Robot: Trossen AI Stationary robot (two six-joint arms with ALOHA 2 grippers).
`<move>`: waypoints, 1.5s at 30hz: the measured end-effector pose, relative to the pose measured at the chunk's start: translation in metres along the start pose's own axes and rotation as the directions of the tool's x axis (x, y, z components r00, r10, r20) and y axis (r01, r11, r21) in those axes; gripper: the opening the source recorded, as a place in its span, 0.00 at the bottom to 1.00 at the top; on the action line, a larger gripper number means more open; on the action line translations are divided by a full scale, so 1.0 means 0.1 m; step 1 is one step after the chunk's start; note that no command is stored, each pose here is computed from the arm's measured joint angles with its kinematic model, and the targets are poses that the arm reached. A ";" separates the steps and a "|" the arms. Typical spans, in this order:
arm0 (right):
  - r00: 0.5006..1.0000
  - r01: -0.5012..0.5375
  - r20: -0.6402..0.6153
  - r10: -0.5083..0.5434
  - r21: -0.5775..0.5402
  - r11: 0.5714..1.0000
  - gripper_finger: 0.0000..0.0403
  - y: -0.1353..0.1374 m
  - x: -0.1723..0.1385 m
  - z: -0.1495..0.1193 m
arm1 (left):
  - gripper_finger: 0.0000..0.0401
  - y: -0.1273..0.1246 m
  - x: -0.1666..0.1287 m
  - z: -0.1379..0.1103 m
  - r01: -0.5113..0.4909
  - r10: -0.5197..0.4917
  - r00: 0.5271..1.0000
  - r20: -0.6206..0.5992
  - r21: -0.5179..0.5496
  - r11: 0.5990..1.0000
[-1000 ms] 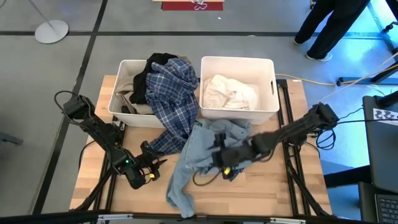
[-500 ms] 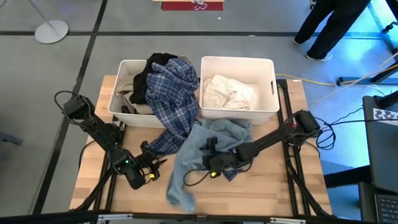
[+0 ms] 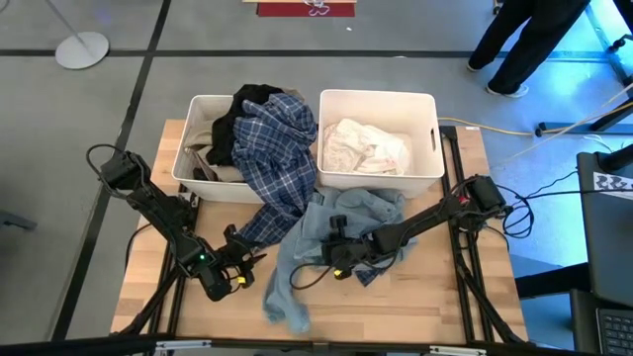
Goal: Sort clothes
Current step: Put the blue checkered shirt into the left white bin
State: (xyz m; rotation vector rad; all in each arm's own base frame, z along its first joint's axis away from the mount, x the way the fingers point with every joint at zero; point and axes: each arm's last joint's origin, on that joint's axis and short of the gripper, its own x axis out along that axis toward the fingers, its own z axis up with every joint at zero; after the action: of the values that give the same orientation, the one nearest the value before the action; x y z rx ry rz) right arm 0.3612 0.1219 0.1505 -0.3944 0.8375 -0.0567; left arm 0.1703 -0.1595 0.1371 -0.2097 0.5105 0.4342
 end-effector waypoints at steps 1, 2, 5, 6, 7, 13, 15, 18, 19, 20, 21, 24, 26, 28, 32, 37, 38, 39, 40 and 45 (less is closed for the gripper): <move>1.000 0.000 -0.008 0.000 0.004 1.000 0.10 0.00 0.00 -0.01 | 0.41 0.00 0.00 0.00 0.000 0.000 1.000 0.000 0.000 1.000; 1.000 0.004 -0.018 -0.004 0.001 1.000 0.08 0.00 0.00 -0.02 | 0.41 0.00 0.00 0.00 0.000 0.000 1.000 0.000 0.000 1.000; 0.998 0.036 -0.054 -0.038 -0.035 0.999 0.03 0.05 -0.06 -0.05 | 0.41 0.00 0.00 0.00 0.000 0.000 1.000 0.000 0.000 1.000; 0.997 0.051 -0.062 -0.054 -0.049 0.997 0.03 0.06 -0.09 -0.06 | 0.41 0.00 0.00 0.00 0.000 0.000 1.000 0.000 0.004 1.000; 0.996 0.062 -0.065 -0.066 -0.062 0.996 0.03 0.09 -0.14 -0.06 | 0.41 0.00 0.00 0.00 0.000 0.000 1.000 0.000 0.007 1.000; 0.995 0.089 -0.037 -0.091 -0.049 0.995 0.03 0.10 -0.72 0.01 | 0.41 0.00 0.00 0.00 0.000 0.000 1.000 0.000 0.005 1.000; 0.994 0.101 -0.030 -0.102 -0.032 0.994 0.03 0.08 -0.95 0.01 | 0.41 0.00 0.00 0.00 0.001 -0.001 1.000 0.000 0.006 1.000; 0.995 0.090 -0.040 -0.090 0.014 0.996 0.03 0.04 -1.27 -0.04 | 0.41 0.00 0.00 0.00 0.001 -0.001 1.000 0.000 0.006 1.000; 0.995 0.089 -0.051 -0.087 0.035 0.995 0.03 0.03 -1.36 -0.06 | 0.41 0.00 0.00 0.00 0.001 -0.001 1.000 -0.001 0.007 1.000; 0.994 0.092 -0.066 -0.089 0.049 0.995 0.03 0.02 -1.44 -0.10 | 0.41 0.00 0.00 0.00 0.001 -0.001 1.000 -0.001 0.006 1.000; 0.992 0.101 -0.087 -0.096 0.060 0.993 0.03 0.01 -1.51 -0.14 | 0.41 0.00 0.00 0.00 0.001 -0.001 1.000 -0.001 0.006 1.000; 0.977 0.149 -0.169 -0.130 0.109 0.983 0.03 0.00 -1.66 -0.28 | 0.41 0.00 0.00 0.00 0.001 -0.001 1.000 -0.001 0.006 1.000; 0.959 0.188 -0.245 -0.145 0.161 0.969 0.03 -0.01 -1.72 -0.38 | 0.41 0.00 0.00 0.00 0.003 -0.003 1.000 -0.005 0.006 1.000; 0.939 0.219 -0.308 -0.152 0.195 0.956 0.04 0.00 -1.77 -0.47 | 0.41 0.00 0.00 0.00 0.004 -0.004 1.000 -0.007 0.007 1.000; 0.925 0.215 -0.364 -0.106 0.272 0.938 0.07 0.04 -1.76 -0.55 | 0.41 0.00 0.00 0.00 0.005 -0.005 1.000 -0.008 0.006 1.000; 0.912 0.224 -0.410 -0.019 0.459 0.860 0.11 0.03 -1.68 -0.58 | 0.41 0.00 0.00 -0.01 0.006 -0.006 1.000 -0.008 0.005 1.000; 0.905 0.220 -0.426 0.001 0.470 0.855 0.13 0.02 -1.67 -0.58 | 0.41 0.00 0.00 -0.01 0.006 -0.006 1.000 -0.008 0.005 1.000; 0.897 0.213 -0.441 0.025 0.482 0.850 0.16 0.01 -1.67 -0.58 | 0.41 0.00 0.00 -0.01 0.006 -0.006 1.000 -0.009 0.005 1.000; 0.890 0.206 -0.453 0.048 0.492 0.846 0.20 0.01 -1.66 -0.58 | 0.41 0.00 0.00 -0.01 0.007 -0.007 1.000 -0.011 0.005 1.000; 0.847 0.159 -0.507 0.160 0.530 0.833 0.42 0.00 -1.65 -0.59 | 0.41 -0.01 0.00 -0.01 0.016 -0.016 0.999 -0.032 0.007 1.000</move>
State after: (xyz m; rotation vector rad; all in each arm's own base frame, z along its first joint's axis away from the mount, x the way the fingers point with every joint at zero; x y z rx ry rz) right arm 0.2071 0.1365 0.2327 0.1994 1.3256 -0.4221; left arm 0.1697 -0.1605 0.1363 -0.2139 0.5409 0.4137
